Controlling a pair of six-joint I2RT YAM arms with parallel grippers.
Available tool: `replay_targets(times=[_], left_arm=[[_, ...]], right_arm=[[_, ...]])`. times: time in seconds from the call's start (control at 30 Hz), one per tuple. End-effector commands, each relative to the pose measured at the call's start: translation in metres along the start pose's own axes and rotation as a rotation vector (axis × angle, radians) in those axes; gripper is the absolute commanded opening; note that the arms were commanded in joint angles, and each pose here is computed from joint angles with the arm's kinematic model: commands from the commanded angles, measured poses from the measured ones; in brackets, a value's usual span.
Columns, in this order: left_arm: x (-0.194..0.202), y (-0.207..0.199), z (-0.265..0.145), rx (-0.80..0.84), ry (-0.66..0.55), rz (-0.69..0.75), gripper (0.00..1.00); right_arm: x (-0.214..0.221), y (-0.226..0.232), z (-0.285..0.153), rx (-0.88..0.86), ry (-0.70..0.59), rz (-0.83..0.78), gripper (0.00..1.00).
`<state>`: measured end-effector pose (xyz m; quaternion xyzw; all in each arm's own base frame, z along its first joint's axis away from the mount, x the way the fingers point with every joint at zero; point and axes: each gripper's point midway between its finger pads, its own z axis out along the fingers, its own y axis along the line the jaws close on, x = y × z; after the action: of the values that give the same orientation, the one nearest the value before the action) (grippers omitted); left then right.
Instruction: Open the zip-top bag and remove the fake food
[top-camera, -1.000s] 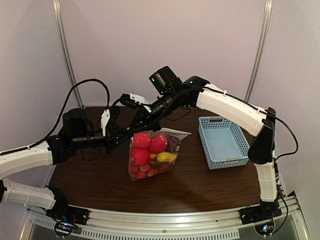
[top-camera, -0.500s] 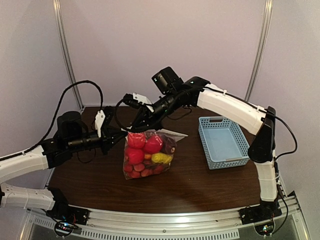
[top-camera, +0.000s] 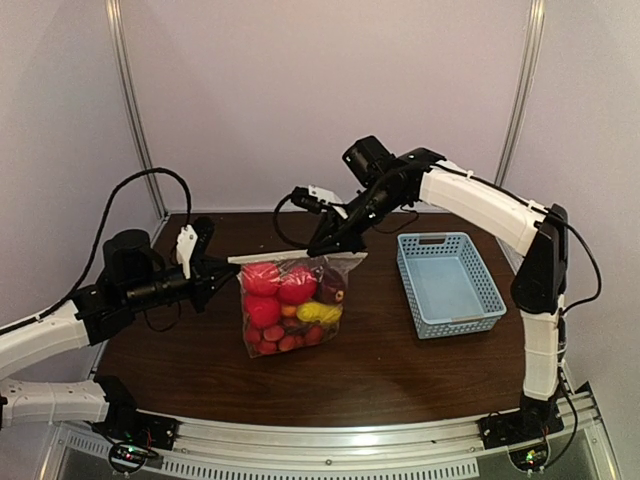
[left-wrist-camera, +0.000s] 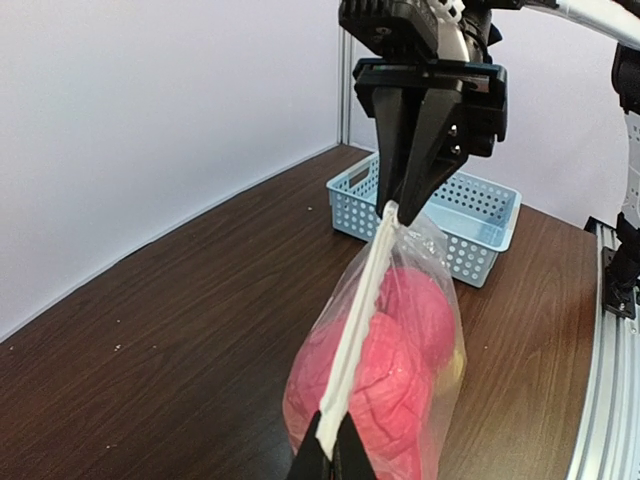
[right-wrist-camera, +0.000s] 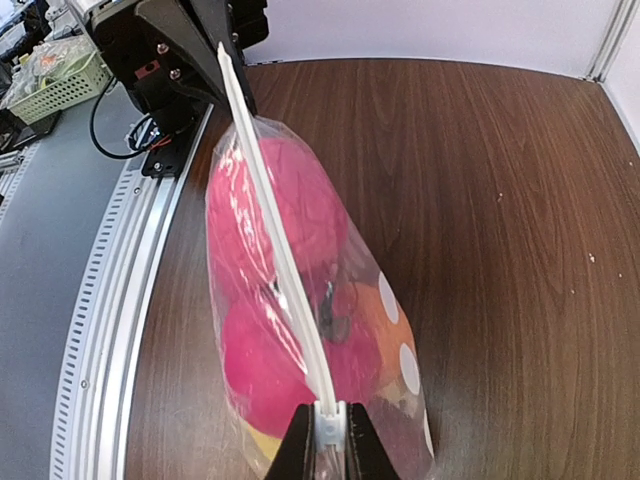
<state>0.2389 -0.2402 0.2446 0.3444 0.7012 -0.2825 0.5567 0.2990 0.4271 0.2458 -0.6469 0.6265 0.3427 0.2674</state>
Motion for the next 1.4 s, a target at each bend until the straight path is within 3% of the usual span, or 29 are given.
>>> replay_targets(times=[0.0, 0.37, 1.37], left_arm=[[-0.012, 0.018, -0.012, -0.084, -0.054, 0.019, 0.00], [-0.011, 0.020, -0.010, -0.076, -0.052, 0.001, 0.00], [-0.004, 0.026, -0.012, -0.090, -0.046, -0.008, 0.00]], right_arm=[[0.040, -0.026, -0.053, 0.130, 0.101, 0.088, 0.00], [0.061, -0.045, -0.080, 0.193, 0.128, 0.120, 0.00], [0.100, -0.060, -0.081, 0.191, 0.219, 0.145, 0.02]])
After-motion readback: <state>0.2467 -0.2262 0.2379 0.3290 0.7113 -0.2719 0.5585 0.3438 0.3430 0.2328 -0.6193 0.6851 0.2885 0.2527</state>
